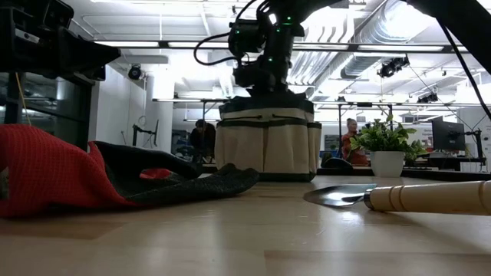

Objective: Pick & Place Garden tools in Gardening bag
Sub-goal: Put the brown trowel into the gardening bag

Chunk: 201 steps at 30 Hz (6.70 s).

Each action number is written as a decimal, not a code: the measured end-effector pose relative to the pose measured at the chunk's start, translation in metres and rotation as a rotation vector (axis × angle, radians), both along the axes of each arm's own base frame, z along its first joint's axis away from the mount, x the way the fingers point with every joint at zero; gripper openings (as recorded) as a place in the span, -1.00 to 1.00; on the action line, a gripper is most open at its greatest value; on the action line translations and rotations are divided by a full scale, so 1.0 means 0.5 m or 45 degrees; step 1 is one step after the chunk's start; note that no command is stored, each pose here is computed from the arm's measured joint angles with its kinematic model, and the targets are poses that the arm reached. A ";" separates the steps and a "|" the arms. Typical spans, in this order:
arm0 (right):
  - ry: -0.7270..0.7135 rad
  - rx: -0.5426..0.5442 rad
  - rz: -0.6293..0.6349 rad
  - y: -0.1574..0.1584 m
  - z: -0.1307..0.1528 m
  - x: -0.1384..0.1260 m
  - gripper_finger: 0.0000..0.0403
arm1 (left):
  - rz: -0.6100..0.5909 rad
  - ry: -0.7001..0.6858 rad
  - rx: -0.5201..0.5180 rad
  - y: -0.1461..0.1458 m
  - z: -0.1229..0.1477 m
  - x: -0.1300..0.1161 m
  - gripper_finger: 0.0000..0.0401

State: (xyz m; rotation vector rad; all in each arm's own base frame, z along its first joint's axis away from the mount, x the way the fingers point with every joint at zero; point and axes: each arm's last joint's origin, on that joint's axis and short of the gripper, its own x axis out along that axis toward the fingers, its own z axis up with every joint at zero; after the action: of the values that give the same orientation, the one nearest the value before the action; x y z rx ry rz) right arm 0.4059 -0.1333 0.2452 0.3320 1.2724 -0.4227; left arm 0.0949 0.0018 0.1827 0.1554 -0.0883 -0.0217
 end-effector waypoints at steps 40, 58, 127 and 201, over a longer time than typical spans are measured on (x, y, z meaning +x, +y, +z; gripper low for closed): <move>-0.230 0.077 -0.130 0.033 0.159 -0.081 0.00 | -0.001 0.000 0.000 0.000 0.000 0.000 -0.99; 0.150 0.183 -0.057 0.171 0.173 -0.136 0.00 | 0.000 0.000 0.000 0.000 0.000 0.000 -0.99; 0.176 0.150 -0.413 0.547 0.053 -0.092 0.00 | -0.001 0.000 0.000 0.000 0.000 0.000 -0.99; 0.200 0.779 -0.244 0.532 -0.185 -0.116 0.37 | -0.001 0.000 0.000 0.000 0.000 0.000 -0.99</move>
State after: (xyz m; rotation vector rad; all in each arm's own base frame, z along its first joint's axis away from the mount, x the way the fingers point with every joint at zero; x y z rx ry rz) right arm 0.3478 0.1327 0.1528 0.9579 1.5150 -0.2127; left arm 0.0949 0.0017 0.1827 0.1553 -0.0880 -0.0224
